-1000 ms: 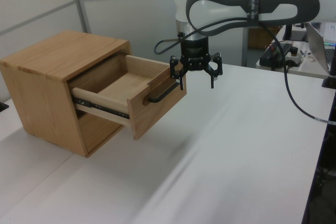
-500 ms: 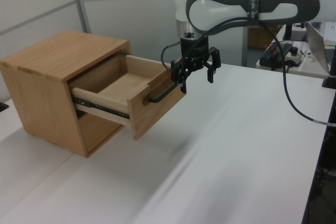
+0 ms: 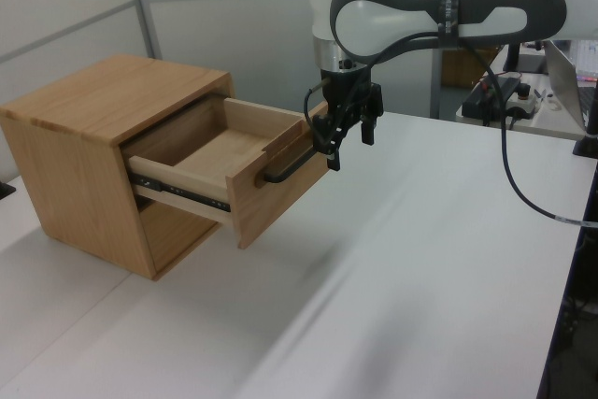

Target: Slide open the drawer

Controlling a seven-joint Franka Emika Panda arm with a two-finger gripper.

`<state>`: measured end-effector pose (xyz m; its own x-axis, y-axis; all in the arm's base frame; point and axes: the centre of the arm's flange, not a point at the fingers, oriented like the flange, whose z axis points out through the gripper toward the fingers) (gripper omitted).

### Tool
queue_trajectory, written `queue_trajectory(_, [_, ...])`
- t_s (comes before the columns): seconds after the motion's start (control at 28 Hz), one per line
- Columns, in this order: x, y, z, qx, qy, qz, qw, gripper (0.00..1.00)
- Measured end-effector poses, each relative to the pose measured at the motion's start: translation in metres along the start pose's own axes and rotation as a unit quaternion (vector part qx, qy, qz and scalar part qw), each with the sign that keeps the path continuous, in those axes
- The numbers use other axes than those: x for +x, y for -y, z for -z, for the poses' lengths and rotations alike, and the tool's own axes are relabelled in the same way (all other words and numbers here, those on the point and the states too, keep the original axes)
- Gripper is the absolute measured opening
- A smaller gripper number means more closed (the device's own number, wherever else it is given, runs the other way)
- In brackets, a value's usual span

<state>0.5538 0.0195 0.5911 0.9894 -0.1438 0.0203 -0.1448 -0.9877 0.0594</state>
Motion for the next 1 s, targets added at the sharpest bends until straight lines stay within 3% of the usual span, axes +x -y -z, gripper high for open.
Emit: queue_trajectory(1.0, [0.0035, 0.0014, -0.0071, -0.001, 0.006, 0.083, 0.9965, 1.0])
